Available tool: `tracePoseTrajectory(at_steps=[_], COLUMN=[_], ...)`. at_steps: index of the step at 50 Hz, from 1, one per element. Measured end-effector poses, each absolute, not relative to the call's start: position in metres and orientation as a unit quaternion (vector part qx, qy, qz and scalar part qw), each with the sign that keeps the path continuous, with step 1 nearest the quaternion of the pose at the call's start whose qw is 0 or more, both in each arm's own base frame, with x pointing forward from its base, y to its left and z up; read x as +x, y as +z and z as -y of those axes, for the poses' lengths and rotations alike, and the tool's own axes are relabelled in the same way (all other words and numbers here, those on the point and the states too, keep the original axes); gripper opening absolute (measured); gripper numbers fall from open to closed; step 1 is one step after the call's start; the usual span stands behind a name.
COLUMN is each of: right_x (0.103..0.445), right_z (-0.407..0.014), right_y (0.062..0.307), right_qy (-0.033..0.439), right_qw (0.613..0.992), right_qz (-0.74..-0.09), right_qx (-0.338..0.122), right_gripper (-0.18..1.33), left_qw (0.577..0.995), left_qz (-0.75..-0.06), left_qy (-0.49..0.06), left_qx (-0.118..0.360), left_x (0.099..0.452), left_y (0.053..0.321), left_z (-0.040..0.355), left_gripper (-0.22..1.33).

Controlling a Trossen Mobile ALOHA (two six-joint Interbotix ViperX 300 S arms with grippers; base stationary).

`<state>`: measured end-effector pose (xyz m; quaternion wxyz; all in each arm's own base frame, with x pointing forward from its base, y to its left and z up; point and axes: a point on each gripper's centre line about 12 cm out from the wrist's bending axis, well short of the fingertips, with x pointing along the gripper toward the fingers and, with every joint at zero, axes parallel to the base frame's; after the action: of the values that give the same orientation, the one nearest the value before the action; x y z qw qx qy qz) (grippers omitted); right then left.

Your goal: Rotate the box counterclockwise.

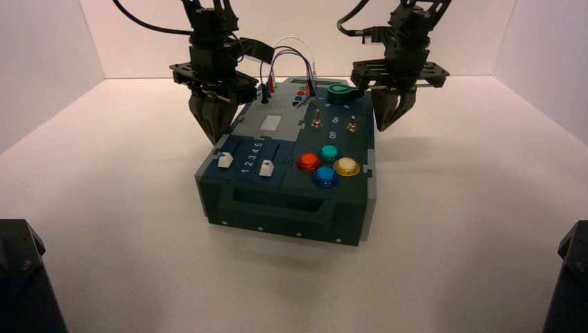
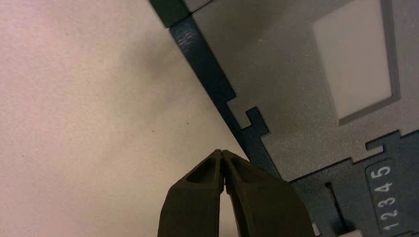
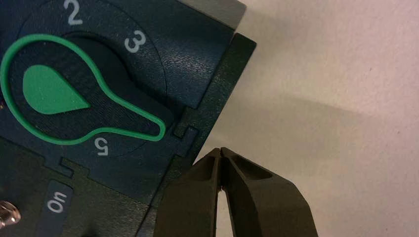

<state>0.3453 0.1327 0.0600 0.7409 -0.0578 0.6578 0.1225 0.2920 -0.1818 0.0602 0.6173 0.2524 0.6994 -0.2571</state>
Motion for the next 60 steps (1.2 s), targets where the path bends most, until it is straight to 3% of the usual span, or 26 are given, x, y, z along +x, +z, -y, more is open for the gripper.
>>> tracePoseTrajectory(at_steps=[40,60], right_x=[0.372,0.313], right_z=[-0.142,-0.138], right_y=[0.065,0.092], right_qy=[0.126,0.143], right_qw=[0.744,0.737], right_qz=[-0.653,-0.656], right_qx=[-0.059,-0.072], right_gripper=[-0.16,-0.14], left_qw=[0.603,0.65], left_qz=[-0.704,-0.677], left_qy=[-0.266,-0.257], left_qx=[0.265,0.23], left_x=[0.274,0.277], left_y=[0.059,0.089], left_z=[0.186,0.168], left_gripper=[-0.15,-0.15])
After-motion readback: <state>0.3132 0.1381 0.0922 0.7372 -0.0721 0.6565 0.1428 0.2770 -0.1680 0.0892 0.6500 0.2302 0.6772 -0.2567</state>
